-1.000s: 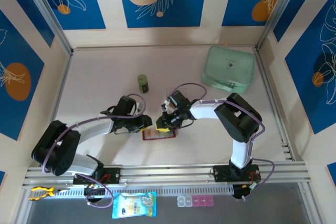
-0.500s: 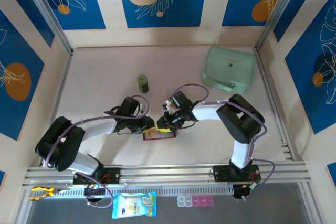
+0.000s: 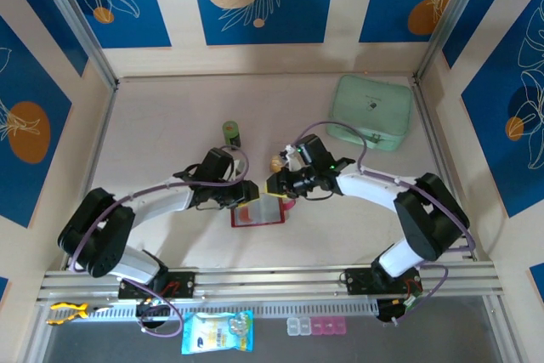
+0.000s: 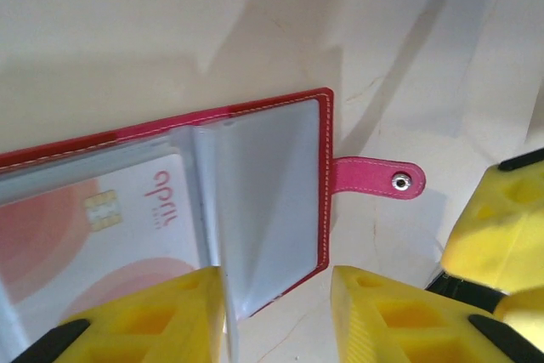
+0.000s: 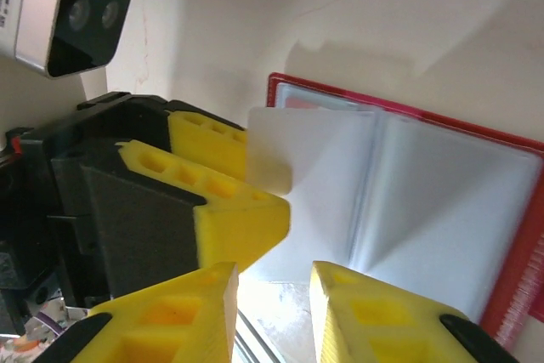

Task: Take the credit cards out of the card holder

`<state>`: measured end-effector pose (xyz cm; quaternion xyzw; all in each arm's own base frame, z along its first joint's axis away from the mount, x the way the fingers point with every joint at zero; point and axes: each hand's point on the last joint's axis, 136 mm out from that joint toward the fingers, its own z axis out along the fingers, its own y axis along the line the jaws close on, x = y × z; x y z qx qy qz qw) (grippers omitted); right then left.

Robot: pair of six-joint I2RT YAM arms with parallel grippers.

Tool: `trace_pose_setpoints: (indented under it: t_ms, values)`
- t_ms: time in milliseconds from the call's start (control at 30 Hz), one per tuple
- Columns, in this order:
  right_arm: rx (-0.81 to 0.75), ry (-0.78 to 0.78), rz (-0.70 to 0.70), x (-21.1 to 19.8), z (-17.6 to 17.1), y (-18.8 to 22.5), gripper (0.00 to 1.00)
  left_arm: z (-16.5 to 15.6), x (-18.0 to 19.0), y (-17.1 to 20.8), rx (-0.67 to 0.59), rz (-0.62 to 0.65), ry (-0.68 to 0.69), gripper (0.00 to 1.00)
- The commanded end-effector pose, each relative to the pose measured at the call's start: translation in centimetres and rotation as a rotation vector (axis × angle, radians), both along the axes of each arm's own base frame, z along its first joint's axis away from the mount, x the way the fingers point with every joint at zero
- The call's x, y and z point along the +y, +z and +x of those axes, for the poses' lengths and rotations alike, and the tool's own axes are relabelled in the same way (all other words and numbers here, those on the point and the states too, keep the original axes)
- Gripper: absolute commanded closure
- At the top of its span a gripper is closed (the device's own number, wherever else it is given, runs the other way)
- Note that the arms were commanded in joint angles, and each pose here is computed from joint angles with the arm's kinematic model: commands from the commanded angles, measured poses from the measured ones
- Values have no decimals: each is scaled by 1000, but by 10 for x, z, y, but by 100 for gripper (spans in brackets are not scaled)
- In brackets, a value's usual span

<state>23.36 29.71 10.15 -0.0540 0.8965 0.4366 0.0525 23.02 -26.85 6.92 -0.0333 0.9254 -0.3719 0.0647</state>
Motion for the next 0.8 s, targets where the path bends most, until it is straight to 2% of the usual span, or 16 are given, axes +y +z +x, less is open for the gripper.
trace_pose_setpoints:
  t_ms: [0, 333, 767]
  values:
    - [17, -31, -37, -21, -6, -7, 71, -3, -9, 0, 24, 11, -20, 61]
    - [16, -83, -21, -49, -4, -4, 71, -1, -36, -5, 30, 19, -74, 50]
    - [11, -93, -16, -57, -8, 1, 71, 0, -51, -31, 82, 51, -112, 45]
